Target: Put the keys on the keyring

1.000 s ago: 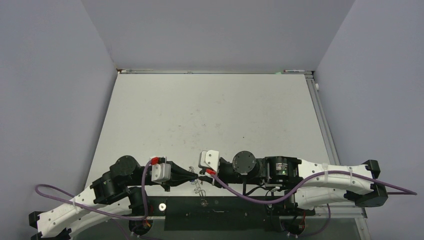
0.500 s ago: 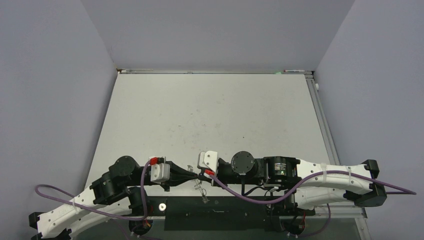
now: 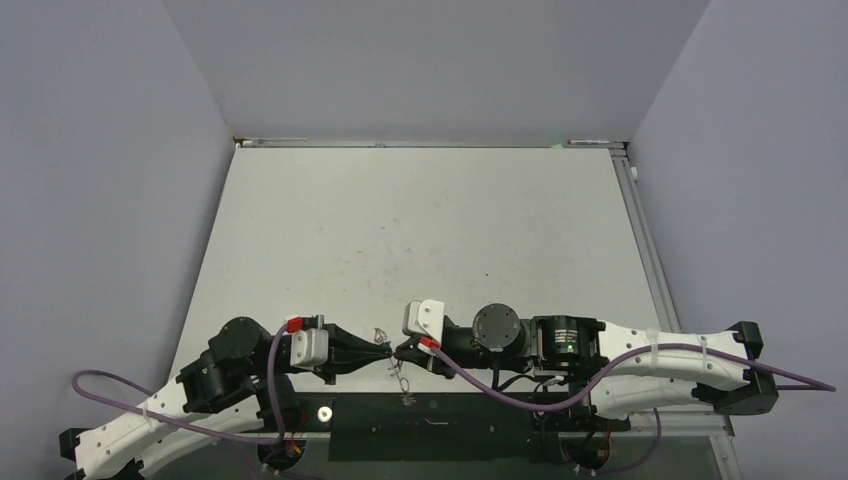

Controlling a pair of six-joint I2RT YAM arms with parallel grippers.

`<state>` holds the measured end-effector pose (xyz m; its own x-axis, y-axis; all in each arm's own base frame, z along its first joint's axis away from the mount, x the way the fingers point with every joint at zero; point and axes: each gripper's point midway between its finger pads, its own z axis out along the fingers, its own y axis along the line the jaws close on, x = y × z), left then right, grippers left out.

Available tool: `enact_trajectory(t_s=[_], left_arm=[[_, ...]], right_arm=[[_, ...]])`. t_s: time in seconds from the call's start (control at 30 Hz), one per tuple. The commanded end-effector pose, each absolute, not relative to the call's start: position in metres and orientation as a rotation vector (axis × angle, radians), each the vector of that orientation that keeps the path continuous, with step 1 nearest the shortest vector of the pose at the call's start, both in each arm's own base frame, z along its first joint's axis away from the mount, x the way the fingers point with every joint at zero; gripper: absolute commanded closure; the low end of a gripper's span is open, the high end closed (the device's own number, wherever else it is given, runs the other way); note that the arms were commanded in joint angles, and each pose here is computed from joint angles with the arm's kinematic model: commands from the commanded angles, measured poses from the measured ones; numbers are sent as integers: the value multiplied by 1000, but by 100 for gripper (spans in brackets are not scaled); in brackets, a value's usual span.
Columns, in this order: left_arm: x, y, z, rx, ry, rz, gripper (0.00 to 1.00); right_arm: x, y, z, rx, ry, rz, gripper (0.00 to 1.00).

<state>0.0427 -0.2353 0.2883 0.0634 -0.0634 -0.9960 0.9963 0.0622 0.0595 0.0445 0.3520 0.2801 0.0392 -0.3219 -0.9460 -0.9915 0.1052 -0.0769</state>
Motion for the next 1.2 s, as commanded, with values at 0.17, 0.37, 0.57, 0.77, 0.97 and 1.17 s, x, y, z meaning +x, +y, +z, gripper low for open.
enact_trajectory(t_s=[0.17,0.37,0.57,0.77,0.97,1.17], left_arm=[[37,-224,333,1018,995,-1204,100],[32,-213,351,950,917,-1232,100],[26,-206,361,902,865,-1269,100],[22,-201,369,872,823,-1293,100],[20,-194,373,849,795,-1295,100],[16,-187,377,819,765,-1309,100]], right_arm=[[49,347,284,-1316,1445,922,95],[46,350,290,-1287,1395,970,95],[37,361,298,-1280,1367,1057,95],[30,374,298,-1309,1343,1106,95],[27,385,296,-1334,1341,1124,95],[23,389,311,-1330,1276,1180,95]])
